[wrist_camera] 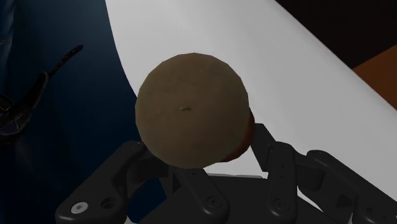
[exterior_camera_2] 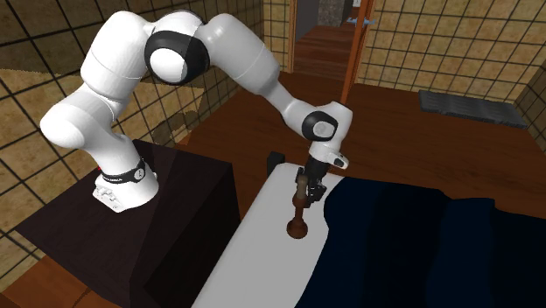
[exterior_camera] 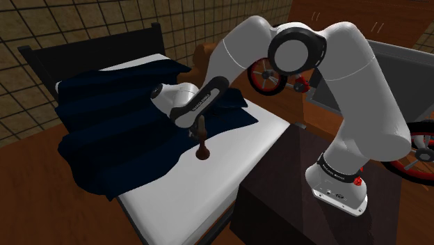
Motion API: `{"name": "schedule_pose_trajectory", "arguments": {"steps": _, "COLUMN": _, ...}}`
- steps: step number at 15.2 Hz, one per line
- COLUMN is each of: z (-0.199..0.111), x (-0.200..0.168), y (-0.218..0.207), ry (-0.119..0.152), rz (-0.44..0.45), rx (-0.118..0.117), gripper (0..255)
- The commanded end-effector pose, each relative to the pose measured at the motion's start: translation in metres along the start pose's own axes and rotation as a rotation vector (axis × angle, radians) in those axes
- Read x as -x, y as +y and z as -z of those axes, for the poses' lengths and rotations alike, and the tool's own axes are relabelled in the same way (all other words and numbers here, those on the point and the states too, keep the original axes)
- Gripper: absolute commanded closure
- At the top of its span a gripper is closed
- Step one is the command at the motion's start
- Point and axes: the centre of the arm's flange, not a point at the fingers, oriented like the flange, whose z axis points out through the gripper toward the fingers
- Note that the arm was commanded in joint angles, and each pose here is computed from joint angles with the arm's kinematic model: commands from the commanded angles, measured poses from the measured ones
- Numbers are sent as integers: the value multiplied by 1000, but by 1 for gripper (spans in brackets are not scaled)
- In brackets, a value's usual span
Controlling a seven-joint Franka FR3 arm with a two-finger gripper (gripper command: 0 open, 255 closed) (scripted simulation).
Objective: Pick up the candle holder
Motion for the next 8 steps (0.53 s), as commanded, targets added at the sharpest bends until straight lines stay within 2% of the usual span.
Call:
{"name": "schedule_pose_trajectory", "arguments": {"steps": 1, "z": 11, "x": 3, "y": 2, "ry": 0, "rz": 0, "rx": 0, "gripper": 255}}
{"name": "schedule_pose_trajectory", "arguments": {"steps": 8, "z": 43, "x": 19, "y": 9, "ry": 0, "rz": 0, "rx": 0, "gripper": 255}}
